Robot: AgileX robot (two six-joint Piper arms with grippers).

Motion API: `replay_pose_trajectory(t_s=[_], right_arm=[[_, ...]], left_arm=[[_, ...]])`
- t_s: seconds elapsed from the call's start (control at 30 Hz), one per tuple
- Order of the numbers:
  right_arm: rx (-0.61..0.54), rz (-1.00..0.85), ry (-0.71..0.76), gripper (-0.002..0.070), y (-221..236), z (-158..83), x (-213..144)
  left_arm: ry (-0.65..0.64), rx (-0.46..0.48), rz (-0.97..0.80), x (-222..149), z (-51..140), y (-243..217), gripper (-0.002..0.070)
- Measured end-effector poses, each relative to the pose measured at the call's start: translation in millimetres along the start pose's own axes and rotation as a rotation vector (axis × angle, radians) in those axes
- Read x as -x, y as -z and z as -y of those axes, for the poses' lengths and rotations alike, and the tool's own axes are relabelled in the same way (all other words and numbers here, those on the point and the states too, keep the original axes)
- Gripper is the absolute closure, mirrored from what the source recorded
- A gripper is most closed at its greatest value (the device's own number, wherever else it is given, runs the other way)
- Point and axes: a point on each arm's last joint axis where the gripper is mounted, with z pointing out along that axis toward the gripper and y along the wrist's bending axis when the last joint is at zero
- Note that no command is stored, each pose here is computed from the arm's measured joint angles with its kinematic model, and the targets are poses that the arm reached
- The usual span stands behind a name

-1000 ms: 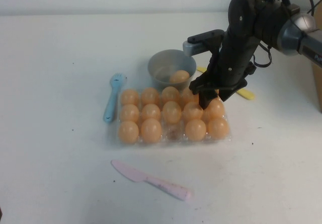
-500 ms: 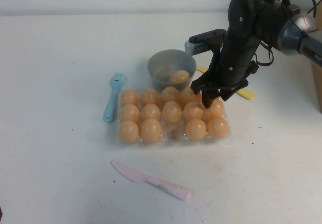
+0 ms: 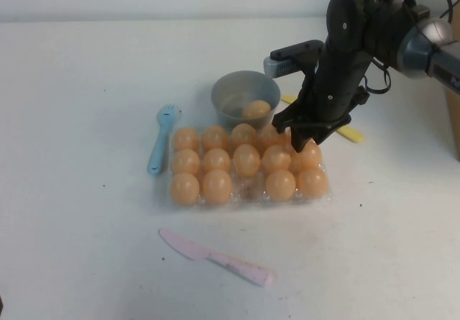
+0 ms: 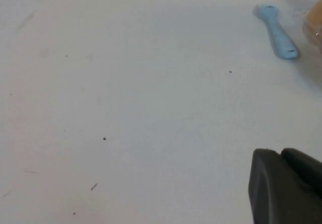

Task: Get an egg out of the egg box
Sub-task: Pick up the egg from the plastic box

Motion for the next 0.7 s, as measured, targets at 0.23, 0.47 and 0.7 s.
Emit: replay_pose_trajectory(t_s=[0.23,0.47,0.7], right_arm=[[-0.003,0.045,0.005,0.0418,21.4,-1.7,-0.8],[-0.003,0.092,0.01,0.0335,44.6,-3.9,-2.8],[-0.003,0.023,-0.004,0.02,28.0,-2.3,-12.9]], left_arm=[[0.0,0.0,0.0,0.0,0.0,0.0,0.0678],[0.0,0.0,0.0,0.0,0.0,0.0,0.0678],[0.0,0.0,0.0,0.0,0.0,0.0,0.0678]])
